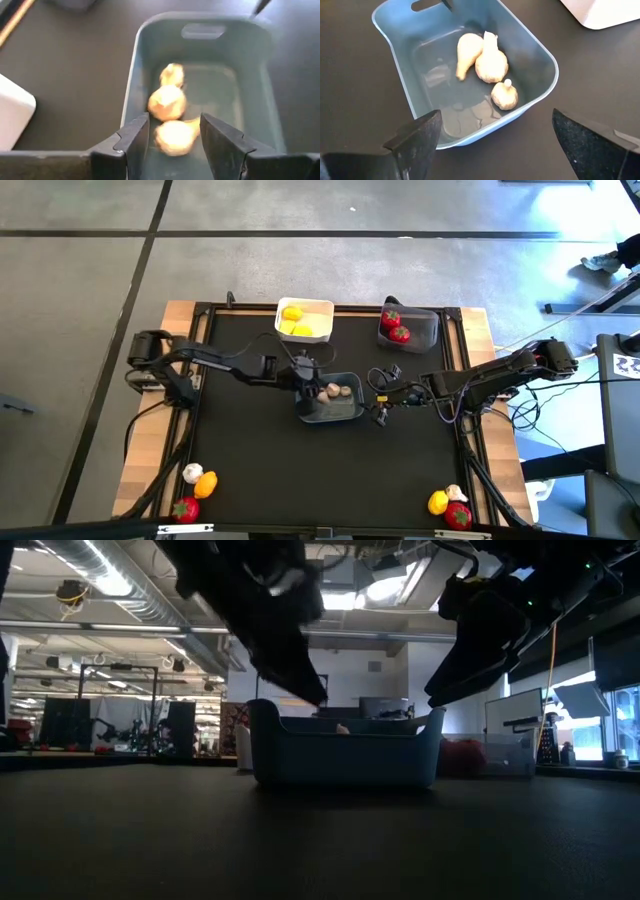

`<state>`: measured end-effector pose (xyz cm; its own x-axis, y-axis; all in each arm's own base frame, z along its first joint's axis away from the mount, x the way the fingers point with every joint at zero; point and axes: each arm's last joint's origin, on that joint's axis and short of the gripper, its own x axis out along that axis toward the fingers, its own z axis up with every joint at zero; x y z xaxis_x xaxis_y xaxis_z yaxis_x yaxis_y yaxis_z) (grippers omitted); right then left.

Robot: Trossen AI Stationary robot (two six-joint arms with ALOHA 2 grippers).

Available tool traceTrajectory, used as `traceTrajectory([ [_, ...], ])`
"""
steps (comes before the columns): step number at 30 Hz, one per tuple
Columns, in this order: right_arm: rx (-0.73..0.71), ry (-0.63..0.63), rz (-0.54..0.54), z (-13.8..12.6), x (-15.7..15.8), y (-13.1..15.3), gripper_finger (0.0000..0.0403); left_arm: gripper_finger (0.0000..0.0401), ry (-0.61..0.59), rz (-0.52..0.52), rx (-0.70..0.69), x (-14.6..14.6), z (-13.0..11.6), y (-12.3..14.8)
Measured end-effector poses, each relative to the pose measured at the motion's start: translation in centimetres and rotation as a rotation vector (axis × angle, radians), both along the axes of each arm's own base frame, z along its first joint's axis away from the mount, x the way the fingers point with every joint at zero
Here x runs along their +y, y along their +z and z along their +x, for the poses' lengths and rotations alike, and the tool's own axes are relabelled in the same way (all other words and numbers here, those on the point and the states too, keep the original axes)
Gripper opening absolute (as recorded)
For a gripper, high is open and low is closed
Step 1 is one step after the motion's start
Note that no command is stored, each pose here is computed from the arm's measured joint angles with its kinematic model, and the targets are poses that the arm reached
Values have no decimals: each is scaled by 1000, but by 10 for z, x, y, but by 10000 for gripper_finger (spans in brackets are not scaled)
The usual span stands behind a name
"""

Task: Sort produce into baskets
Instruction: Put the white garlic into the blue bin

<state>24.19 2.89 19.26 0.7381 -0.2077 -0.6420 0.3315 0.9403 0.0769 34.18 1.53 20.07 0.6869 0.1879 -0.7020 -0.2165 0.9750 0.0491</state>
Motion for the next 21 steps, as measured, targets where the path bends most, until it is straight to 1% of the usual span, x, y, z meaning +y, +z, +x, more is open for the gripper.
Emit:
traceTrajectory([
  [6,2,0,0,0,0,0,376,169,-63,-17,-41,-19,-22,36],
  [12,0,1,1,0,0,0,376,169,-124,-90,-16,-47,-56,64],
  [16,1,1,1,0,0,0,376,169,-135,-161,9,-64,-77,75],
  [21,-1,1,1,0,0,0,376,169,-145,-226,54,-84,-96,80],
])
